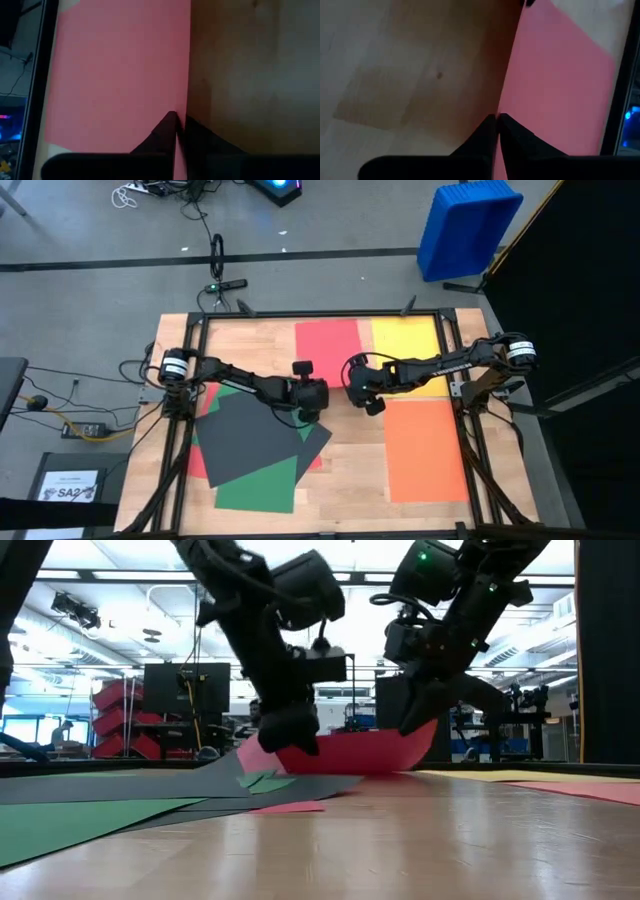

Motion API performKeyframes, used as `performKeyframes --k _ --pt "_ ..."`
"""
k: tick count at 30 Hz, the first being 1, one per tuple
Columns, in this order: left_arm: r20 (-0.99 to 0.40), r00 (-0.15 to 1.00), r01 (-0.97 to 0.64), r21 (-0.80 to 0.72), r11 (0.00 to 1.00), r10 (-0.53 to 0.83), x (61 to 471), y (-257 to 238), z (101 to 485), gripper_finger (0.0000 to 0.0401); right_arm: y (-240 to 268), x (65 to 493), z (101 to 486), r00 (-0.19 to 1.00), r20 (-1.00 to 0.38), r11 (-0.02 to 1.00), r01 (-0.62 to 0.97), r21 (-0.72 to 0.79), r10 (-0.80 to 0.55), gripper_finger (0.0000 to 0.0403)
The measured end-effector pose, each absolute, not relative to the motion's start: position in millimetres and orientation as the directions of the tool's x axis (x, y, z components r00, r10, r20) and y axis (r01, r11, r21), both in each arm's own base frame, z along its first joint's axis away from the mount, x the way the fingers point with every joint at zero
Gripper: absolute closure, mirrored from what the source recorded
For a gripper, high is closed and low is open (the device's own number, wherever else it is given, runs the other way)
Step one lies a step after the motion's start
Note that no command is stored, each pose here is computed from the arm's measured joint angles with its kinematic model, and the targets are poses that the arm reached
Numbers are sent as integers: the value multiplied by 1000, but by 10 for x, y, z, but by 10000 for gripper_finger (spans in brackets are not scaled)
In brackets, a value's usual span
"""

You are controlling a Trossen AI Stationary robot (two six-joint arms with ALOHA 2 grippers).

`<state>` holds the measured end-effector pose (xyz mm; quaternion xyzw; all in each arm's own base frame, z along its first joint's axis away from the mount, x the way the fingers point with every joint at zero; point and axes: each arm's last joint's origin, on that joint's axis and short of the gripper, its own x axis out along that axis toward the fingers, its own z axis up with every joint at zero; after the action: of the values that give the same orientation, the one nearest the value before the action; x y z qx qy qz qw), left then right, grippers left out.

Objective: Organize paper
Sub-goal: Move the pink colored paper to the top center of the table

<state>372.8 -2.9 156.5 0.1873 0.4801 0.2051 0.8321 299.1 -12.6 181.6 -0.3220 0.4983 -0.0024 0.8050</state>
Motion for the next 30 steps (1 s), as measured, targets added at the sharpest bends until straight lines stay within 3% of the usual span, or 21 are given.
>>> performKeyframes --k 15,24,30 --pt "-735 468 -169 471 866 491 3797 -78 1697 401 -112 2949 1791 463 -826 820 -300 -487 -322 403" --pt "-770 468 -117 433 894 434 3852 -4 1564 401 -28 2860 1745 386 -886 887 -271 -374 -256 402" --pt "-780 468 -107 417 903 416 3898 37 1452 401 106 2763 1902 416 -878 894 -263 -364 -235 373"
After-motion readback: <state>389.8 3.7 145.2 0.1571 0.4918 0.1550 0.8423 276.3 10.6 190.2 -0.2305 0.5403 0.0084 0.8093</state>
